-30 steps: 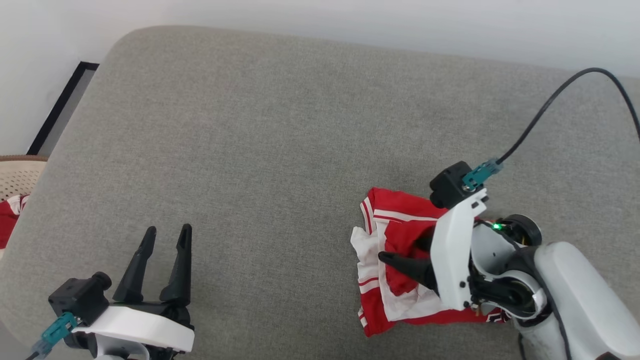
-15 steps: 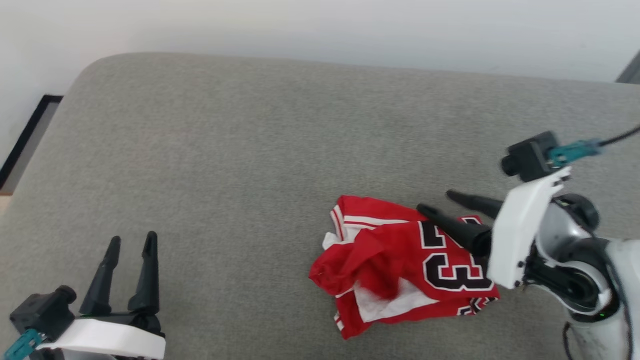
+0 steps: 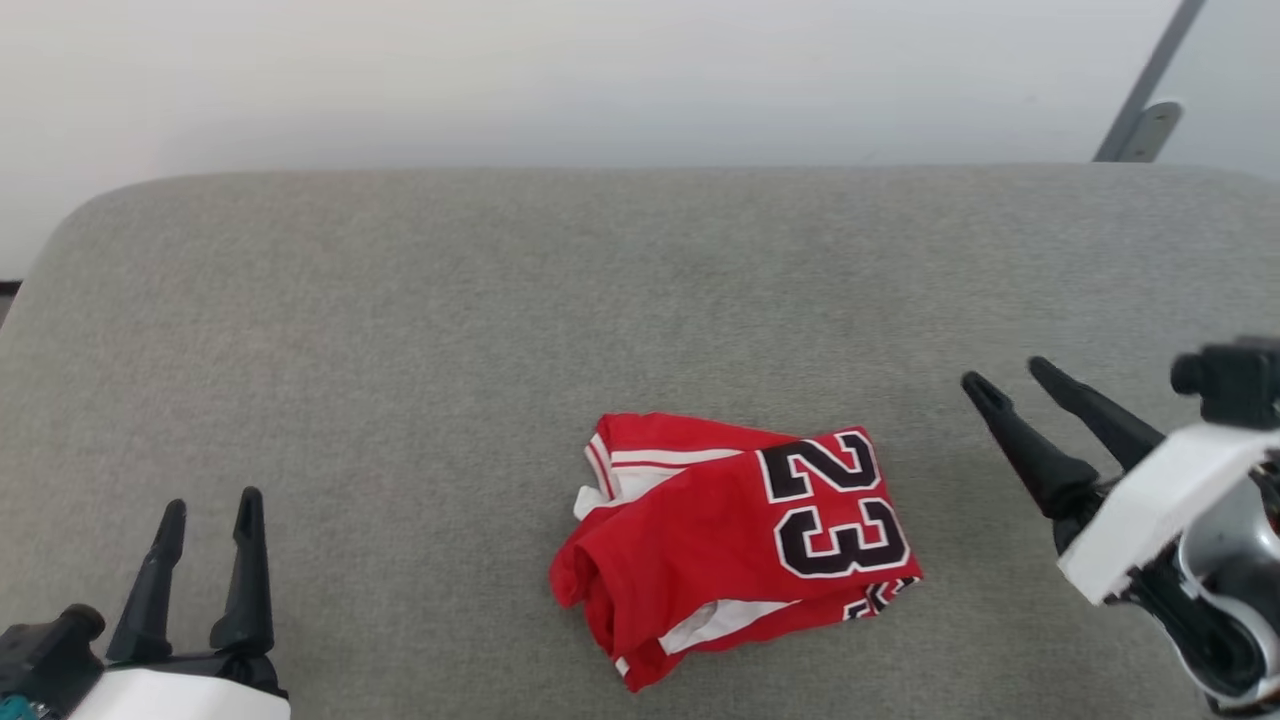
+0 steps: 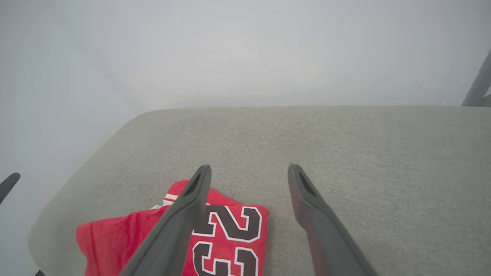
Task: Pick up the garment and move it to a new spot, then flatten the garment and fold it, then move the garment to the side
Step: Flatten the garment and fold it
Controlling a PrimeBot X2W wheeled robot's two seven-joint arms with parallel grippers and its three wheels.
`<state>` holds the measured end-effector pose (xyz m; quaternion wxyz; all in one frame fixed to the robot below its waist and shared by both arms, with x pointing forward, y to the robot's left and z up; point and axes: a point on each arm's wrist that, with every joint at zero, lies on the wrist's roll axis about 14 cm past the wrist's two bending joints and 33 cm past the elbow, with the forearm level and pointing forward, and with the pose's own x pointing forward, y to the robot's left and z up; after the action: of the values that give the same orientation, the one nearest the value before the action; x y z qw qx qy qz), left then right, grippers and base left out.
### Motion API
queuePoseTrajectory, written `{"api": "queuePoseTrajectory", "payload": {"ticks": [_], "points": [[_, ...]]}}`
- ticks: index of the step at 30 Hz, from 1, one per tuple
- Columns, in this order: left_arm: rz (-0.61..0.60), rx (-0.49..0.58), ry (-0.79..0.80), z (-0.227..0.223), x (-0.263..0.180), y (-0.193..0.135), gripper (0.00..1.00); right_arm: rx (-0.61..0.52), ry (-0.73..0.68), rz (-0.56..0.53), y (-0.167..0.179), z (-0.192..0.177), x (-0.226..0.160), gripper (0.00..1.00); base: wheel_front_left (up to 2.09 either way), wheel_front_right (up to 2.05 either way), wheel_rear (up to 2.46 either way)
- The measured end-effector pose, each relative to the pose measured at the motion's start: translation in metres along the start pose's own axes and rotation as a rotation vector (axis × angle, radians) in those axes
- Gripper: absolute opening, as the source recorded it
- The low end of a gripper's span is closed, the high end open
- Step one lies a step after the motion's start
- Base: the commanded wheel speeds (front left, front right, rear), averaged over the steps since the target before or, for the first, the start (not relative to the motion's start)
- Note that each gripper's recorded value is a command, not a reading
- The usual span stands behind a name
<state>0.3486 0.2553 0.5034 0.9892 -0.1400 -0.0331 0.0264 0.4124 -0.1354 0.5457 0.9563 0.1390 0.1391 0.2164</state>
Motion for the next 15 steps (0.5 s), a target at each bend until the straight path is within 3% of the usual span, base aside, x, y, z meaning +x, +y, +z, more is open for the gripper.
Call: {"api": "queuePoseTrajectory", "payload": {"ticks": [7, 15], "points": [[-0.015, 0.036, -0.015, 0.005, -0.004, -0.003, 1.0, -0.024, -0.155, -0.107, -0.026, 0.004, -0.029, 1.0, 0.0, 0.0, 0.0], [-0.025, 0.067, -0.025, 0.008, -0.018, -0.007, 1.0, -0.088, -0.203, -0.177, -0.042, -0.014, -0.057, 1.0, 0.0, 0.0, 0.0]]}}
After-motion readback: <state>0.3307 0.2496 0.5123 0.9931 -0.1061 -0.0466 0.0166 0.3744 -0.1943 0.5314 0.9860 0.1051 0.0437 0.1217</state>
